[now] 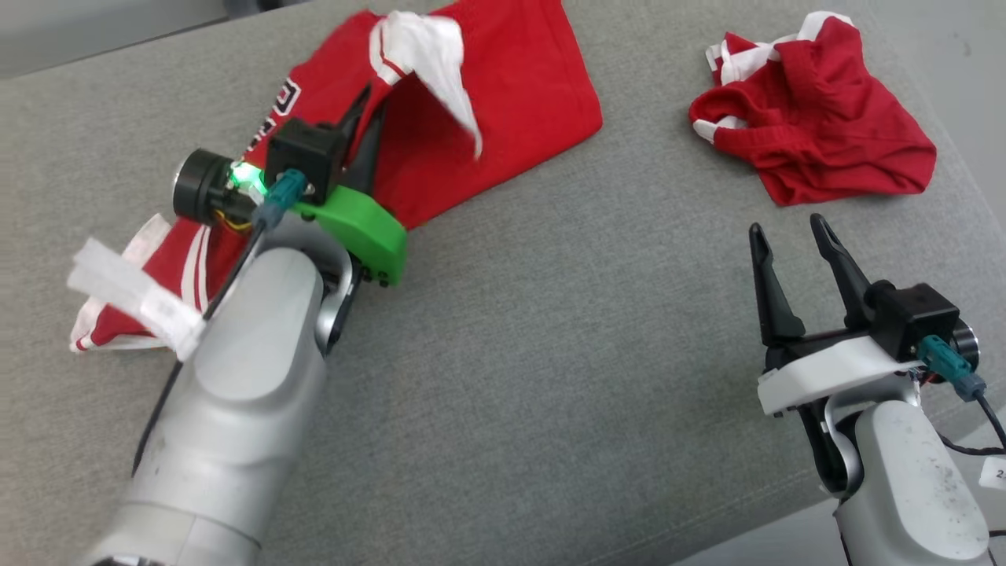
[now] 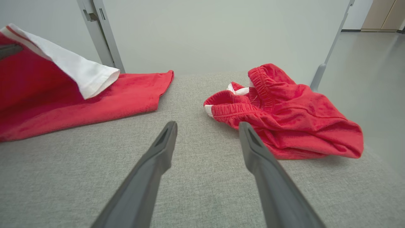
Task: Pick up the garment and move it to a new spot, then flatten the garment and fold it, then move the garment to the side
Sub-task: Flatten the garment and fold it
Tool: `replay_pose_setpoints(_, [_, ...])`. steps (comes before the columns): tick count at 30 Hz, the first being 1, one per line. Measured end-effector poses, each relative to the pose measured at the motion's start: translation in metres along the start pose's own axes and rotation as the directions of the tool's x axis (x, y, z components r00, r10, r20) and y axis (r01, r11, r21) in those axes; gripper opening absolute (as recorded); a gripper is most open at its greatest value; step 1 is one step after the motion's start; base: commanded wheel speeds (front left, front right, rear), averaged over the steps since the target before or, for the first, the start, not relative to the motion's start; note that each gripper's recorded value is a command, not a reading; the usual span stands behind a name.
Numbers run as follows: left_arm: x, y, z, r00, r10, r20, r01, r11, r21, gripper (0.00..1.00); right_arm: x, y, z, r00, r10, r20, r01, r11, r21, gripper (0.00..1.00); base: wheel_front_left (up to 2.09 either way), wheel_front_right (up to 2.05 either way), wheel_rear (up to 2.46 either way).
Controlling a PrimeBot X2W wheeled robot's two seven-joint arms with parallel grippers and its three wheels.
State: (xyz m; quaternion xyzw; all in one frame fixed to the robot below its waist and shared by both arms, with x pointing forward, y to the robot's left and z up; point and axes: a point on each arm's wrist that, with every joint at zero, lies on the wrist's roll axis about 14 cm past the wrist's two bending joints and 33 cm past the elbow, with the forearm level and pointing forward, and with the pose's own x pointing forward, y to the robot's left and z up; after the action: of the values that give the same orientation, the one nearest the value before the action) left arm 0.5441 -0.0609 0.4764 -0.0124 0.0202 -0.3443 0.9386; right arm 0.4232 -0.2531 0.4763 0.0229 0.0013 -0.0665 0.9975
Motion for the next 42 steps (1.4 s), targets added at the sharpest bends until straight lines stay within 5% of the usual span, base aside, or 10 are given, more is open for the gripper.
replay_pose_setpoints(14, [-0.143,-0.008,0.03,0.978,0.143,0.15,-0.131,0.988,-0.081,0.0,-0.029,0.009,0.001,1.0,0.021,-0.005,-0.021,1.0,-0.01,1.0,0.0,0.0,0.0])
replay_pose_setpoints(27, [-0.249,0.055,0.01,0.901,0.429,0.07,-0.425,0.903,-0.071,0.0,-0.037,0.04,0.024,0.992,0.111,0.062,-0.111,0.994,-0.001,1.0,0.0,0.0,0.0])
replay_pose_setpoints(31, [-0.26,0.062,-0.021,0.888,0.458,-0.03,-0.459,0.884,-0.088,0.33,-0.037,0.041,0.024,0.992,0.113,0.061,-0.114,0.994,-0.001,1.0,0.0,0.0,0.0])
replay_pose_setpoints(32, [-0.262,0.063,-0.03,0.884,0.465,-0.059,-0.468,0.879,-0.092,0.52,-0.037,0.04,0.024,0.992,0.112,0.06,-0.112,0.994,-0.001,1.0,0.0,0.0,0.0])
replay_pose_setpoints(33, [-0.264,0.065,-0.039,0.877,0.472,-0.087,-0.479,0.872,-0.101,0.83,-0.036,0.04,0.023,0.992,0.111,0.059,-0.111,0.994,-0.002,1.0,0.0,0.0,0.0])
replay_pose_setpoints(34, [-0.265,0.066,-0.043,0.872,0.478,-0.1,-0.487,0.867,-0.106,1.0,-0.036,0.04,0.023,0.992,0.11,0.058,-0.11,0.994,-0.002,1.0,0.0,0.0,0.0])
replay_pose_setpoints(42, [-0.263,0.085,-0.051,0.84,0.527,-0.129,-0.541,0.831,-0.131,1.0,-0.032,0.039,0.022,0.993,0.108,0.056,-0.108,0.994,-0.002,1.0,0.0,0.0,0.0])
